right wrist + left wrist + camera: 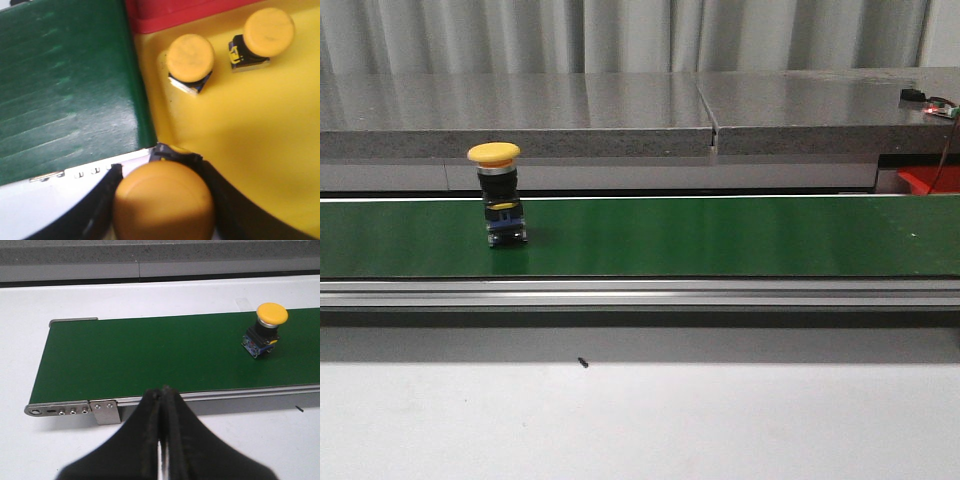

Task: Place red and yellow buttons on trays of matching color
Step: 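Close the right gripper on the yellow button and lift it, then lower the yellow button into the yellow tray and open the right gripper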

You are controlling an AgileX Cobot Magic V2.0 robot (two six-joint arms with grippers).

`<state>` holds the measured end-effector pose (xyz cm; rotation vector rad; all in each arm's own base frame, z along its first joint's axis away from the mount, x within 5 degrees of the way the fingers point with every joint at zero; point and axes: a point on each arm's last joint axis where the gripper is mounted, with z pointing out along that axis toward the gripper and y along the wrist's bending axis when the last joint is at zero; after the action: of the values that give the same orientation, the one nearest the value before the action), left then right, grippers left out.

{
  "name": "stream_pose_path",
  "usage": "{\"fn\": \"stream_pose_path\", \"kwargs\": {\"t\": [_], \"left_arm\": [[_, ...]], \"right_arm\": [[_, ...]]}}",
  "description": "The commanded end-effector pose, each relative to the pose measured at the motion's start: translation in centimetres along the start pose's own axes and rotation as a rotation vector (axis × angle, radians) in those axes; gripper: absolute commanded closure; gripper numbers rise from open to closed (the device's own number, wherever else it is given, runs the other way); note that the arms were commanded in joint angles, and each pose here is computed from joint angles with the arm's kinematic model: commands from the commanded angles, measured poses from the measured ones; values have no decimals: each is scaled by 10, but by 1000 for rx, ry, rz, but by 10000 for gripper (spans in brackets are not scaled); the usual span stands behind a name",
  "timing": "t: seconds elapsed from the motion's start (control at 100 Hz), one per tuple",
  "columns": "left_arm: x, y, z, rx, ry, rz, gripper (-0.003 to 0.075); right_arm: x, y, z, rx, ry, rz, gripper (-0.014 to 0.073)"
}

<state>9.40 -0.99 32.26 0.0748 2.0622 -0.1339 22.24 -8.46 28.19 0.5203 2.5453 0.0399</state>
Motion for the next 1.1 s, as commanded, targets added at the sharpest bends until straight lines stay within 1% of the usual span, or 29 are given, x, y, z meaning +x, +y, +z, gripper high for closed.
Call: {"fn": "stream_pose_path", "kwargs": {"t": [0.0, 0.34, 0.65, 0.93, 1.02, 1.09], "left_arm": [[-14, -1, -5, 1, -92, -14, 741], [-14, -1, -5, -1, -92, -15, 741], [-14, -1, -5, -1, -92, -15, 741], [-14, -1, -5, -1, -92, -15, 741], [-14, -1, -5, -1, -92, -15, 741], [-14, -1, -5, -1, -92, -15, 741]], "right_arm": [[-12, -6, -5, 8, -91, 32, 426], [-17, -18, 40, 24, 4, 66, 426], [-19, -24, 70, 41, 36, 75, 426], [-15, -28, 91, 50, 98, 75, 426], [-13, -29, 92, 55, 121, 64, 426], [-11, -30, 91, 62, 145, 52, 405]]}}
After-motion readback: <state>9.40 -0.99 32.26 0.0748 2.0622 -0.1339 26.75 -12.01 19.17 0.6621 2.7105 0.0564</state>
